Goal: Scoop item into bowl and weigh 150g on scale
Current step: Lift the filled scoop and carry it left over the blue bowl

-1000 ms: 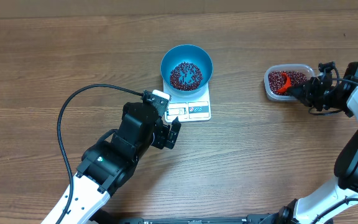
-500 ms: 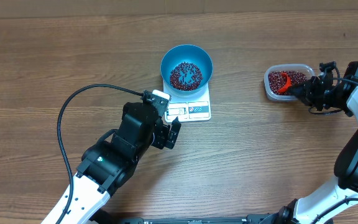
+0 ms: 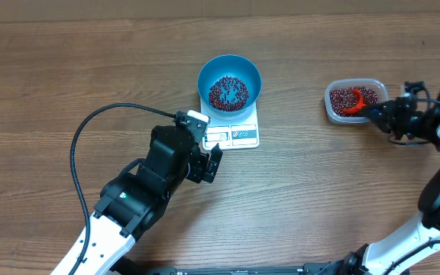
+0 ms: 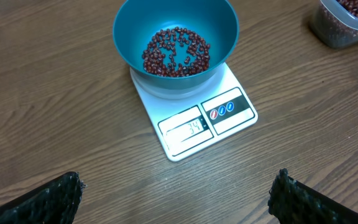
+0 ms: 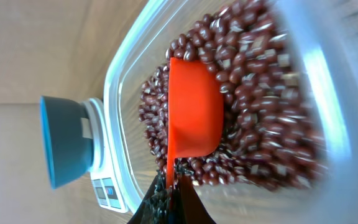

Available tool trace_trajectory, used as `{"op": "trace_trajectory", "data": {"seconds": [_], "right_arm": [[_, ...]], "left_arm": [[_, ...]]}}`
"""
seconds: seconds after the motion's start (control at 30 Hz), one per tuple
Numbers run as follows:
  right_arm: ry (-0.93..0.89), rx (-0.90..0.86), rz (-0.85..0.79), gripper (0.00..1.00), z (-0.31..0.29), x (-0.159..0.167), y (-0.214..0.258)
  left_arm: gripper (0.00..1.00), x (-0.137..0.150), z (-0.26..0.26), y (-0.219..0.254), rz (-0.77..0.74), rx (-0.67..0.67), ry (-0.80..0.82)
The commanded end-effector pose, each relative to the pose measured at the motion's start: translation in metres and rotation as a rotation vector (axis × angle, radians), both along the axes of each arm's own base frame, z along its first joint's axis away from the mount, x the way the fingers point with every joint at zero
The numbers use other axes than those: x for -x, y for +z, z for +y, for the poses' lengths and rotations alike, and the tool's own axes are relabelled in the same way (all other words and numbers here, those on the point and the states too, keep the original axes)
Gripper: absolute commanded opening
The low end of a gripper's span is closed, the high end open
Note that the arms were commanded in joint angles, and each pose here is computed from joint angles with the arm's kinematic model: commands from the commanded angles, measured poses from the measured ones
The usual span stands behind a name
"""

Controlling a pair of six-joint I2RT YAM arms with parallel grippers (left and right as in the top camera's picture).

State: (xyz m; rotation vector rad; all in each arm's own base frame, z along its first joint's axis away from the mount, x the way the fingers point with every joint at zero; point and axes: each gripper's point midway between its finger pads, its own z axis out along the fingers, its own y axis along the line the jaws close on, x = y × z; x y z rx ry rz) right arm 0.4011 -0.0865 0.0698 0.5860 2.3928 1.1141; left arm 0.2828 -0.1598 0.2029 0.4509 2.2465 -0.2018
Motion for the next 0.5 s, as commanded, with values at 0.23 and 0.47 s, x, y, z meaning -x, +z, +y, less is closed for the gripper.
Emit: {"op": "trace_trajectory", "data": {"seconds": [0.23, 0.47], "right_arm": [[-0.017, -0.117, -0.085, 0.04, -0.013, 0.006, 0.014], [-0.004, -0.17, -0.122, 0.04, -0.008, 0.005, 0.024]], "left_arm": [[0.99, 0.0, 0.001, 0.005, -0.024, -0.005, -0.004], [1.0, 0.0, 0.002, 0.005, -0.024, -0.005, -0.003]]}}
